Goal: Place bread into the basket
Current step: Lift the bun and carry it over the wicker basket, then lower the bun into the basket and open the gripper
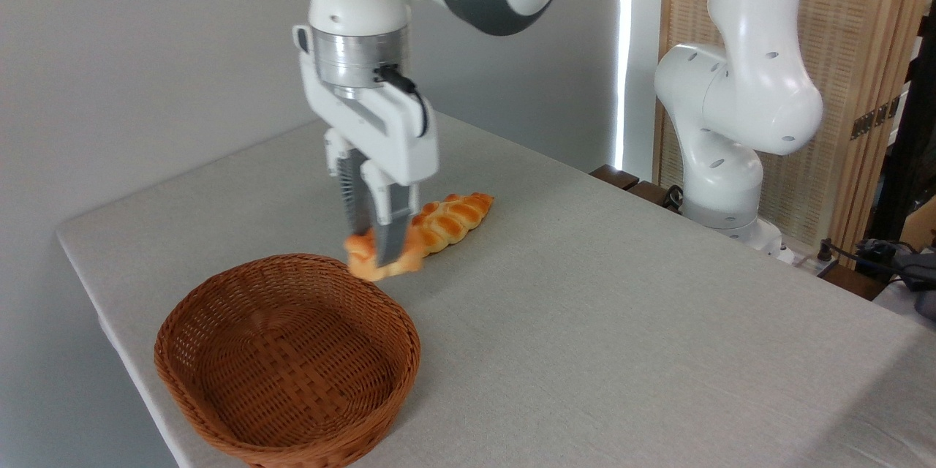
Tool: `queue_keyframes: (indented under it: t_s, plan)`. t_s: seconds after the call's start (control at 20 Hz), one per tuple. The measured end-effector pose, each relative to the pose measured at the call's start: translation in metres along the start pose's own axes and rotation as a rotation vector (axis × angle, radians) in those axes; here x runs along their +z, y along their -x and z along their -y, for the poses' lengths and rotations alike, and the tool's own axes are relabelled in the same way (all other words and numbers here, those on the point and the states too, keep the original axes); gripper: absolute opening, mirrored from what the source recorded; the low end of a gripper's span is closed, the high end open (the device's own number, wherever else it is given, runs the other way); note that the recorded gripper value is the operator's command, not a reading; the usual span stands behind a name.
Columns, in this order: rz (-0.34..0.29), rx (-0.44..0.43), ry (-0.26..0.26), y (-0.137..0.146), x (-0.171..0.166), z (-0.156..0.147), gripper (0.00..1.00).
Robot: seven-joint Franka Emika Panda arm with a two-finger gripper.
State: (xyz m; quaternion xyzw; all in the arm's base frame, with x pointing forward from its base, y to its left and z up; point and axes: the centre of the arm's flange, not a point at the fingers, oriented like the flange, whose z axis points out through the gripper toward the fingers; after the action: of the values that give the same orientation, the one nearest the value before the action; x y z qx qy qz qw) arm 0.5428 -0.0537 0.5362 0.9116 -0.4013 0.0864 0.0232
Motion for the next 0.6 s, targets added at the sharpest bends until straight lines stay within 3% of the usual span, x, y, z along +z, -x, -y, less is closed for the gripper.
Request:
queue_keyframes:
  t_s: [0.05, 0.25, 0.3, 0.35, 0.4, 0.6]
  plan:
    - [-0.022, -0.004, -0.012, -0.007, 0.002, 0.006, 0.73]
    - [-0.087, -0.018, -0.058, -0.03, 0.019, 0.024, 0.74]
    - [-0.099, -0.023, -0.072, -0.034, 0.026, 0.028, 0.8]
    - [-0.106, -0.025, -0.082, -0.038, 0.032, 0.032, 0.95]
    - [-0.108, -0.026, -0.087, -0.041, 0.039, 0.034, 1.0]
    - [-0.11, -0.029, -0.094, -0.046, 0.059, 0.04, 1.0]
